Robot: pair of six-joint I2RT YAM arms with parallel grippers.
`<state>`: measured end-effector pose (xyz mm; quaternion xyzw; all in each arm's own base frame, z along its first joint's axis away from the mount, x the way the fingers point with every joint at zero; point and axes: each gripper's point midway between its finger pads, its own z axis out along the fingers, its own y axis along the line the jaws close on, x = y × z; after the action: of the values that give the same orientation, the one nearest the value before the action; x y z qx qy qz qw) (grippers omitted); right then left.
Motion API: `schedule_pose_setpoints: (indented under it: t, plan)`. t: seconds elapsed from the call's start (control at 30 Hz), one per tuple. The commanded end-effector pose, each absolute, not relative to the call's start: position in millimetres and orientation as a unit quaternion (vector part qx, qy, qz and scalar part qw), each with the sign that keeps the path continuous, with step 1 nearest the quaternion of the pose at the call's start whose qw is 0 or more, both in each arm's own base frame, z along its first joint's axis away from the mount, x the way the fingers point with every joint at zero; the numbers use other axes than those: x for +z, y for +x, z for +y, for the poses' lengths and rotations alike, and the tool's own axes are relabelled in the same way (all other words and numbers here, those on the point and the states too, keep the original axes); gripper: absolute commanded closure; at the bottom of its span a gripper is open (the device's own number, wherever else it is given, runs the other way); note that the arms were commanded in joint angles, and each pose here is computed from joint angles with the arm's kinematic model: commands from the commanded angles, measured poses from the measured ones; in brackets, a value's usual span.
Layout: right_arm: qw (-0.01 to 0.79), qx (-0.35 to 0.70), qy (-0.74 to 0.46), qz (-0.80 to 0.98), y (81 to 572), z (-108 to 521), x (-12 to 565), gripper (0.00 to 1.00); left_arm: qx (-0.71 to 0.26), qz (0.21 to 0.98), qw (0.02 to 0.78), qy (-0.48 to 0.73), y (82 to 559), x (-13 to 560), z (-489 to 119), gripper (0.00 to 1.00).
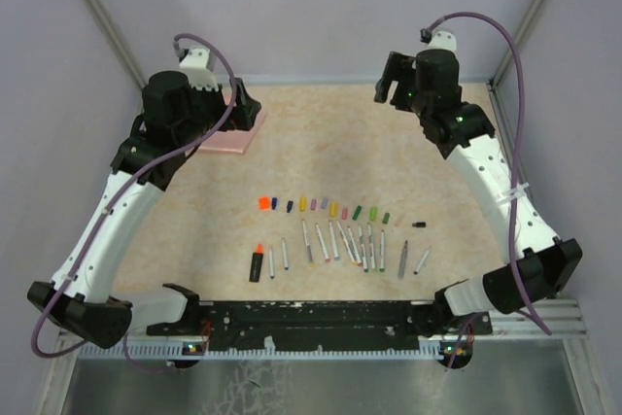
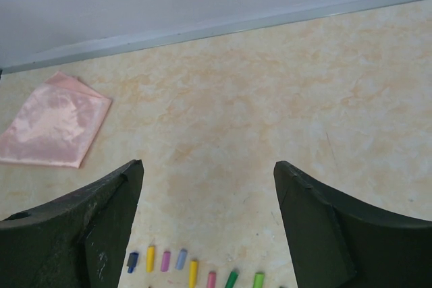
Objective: Open the pen caps
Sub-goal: Reset both arms
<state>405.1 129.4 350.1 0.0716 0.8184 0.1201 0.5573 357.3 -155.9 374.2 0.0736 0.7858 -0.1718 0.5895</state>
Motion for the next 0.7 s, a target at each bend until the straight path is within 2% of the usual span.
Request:
schedule_pose_setpoints:
  t: [0.0,0.67]
  plan:
    - [0.59,0.112,0.076,0.796,399.1,118.5,372.6,0.21,-0.184,0.777,0.599,0.061,353.8,381.1,-154.2,0.01]
    - [0.597,0.099,0.077,0.792,395.3,111.9,370.8,0.2,-0.198,0.774,0.6,0.051,350.4,376.8,-155.2,0.01]
